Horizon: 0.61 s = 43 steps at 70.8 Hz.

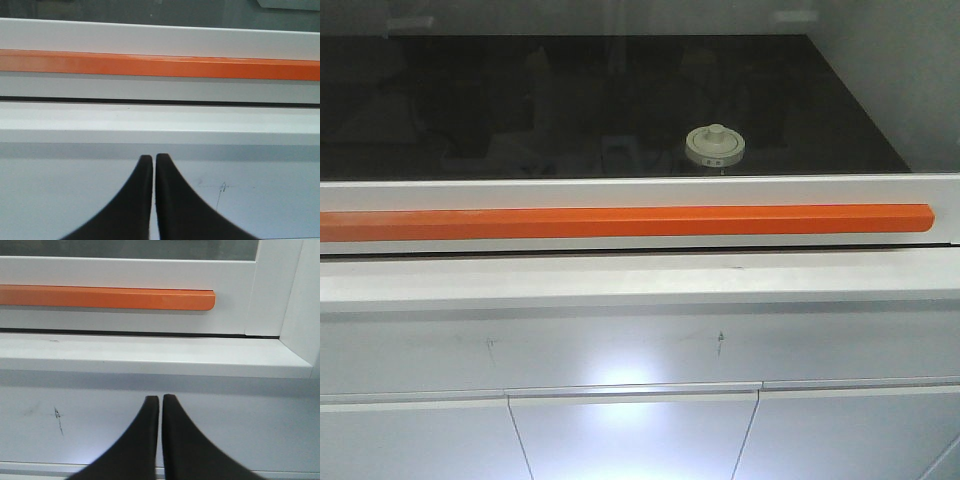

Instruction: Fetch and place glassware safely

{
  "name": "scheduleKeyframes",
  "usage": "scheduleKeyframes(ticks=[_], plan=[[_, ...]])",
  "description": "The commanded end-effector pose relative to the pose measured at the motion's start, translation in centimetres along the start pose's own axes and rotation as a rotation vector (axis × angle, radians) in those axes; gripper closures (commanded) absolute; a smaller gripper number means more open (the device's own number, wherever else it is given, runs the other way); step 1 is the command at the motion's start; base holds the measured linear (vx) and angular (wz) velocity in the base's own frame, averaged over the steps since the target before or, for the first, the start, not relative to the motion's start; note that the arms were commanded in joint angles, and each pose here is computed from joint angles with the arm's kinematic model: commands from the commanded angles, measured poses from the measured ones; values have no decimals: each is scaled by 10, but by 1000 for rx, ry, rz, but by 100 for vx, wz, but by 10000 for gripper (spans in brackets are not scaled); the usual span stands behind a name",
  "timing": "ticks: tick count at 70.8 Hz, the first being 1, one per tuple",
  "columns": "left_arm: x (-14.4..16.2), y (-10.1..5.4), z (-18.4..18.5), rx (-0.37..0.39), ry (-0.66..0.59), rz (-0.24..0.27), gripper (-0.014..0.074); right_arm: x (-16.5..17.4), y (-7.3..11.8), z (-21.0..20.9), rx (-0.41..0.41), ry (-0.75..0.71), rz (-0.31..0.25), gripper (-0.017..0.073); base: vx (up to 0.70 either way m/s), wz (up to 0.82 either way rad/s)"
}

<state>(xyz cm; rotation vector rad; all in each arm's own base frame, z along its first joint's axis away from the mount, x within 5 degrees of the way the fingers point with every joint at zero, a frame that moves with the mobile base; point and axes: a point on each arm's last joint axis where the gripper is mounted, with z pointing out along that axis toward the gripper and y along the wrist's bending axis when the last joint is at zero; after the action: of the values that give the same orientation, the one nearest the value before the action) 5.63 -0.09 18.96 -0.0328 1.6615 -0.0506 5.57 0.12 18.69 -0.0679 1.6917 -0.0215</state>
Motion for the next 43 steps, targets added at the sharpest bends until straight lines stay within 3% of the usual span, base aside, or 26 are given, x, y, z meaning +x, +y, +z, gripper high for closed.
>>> scheduleKeyframes(ticks=[1, 43], plan=[[3, 0, 1, 7, -49, -15, 601, -1, 0, 1, 7, -65, -15, 563, 0, 0], [3, 0, 1, 7, -49, -15, 601, -1, 0, 1, 7, -65, -15, 563, 0, 0]])
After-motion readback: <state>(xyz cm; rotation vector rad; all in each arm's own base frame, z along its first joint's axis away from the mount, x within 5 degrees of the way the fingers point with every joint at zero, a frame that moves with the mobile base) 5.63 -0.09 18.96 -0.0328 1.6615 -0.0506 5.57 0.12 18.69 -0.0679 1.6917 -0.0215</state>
